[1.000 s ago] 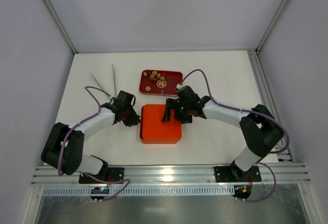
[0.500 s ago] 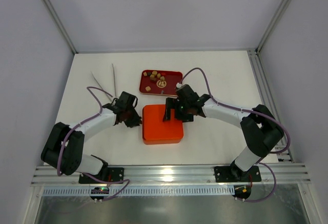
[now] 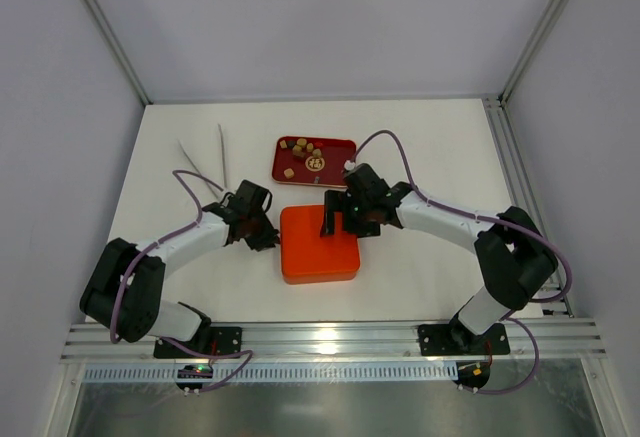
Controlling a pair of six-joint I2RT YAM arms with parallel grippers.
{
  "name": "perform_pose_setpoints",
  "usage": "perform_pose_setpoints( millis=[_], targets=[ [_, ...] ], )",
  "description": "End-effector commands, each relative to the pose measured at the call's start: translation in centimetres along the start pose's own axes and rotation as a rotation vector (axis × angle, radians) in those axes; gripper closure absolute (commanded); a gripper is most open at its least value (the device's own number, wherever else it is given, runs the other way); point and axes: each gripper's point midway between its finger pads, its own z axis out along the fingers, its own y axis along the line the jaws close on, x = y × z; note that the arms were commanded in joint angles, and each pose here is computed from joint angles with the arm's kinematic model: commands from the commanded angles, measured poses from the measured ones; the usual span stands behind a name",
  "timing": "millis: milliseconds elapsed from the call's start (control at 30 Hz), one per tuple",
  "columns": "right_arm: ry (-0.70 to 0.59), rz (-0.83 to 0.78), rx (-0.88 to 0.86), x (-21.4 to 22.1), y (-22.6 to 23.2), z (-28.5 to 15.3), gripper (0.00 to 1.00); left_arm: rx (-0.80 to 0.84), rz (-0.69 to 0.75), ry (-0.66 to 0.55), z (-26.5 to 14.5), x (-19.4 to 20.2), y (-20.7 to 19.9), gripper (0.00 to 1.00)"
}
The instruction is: Pack the chocolate
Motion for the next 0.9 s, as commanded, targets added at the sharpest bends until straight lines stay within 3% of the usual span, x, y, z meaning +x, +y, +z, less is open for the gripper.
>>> perform_pose_setpoints(
  millis=[0, 567, 867],
  targets=[
    [-0.121, -0.053, -0.227, -3.4, 7.0, -3.1, 0.0, 0.195, -0.005, 0.016, -1.7, -0.2, -5.7, 0.8],
    [-0.128, -0.079, -0.244, -3.4, 8.2, -3.9, 0.0, 0.2, -0.008, 0.011, -2.0, -0.2, -6.0, 0.8],
    [-0.084, -0.109, -0.151, -2.1, 6.9, -1.4, 0.0, 0.196, -0.004, 0.021, -1.8, 0.1, -6.1, 0.84]
  ],
)
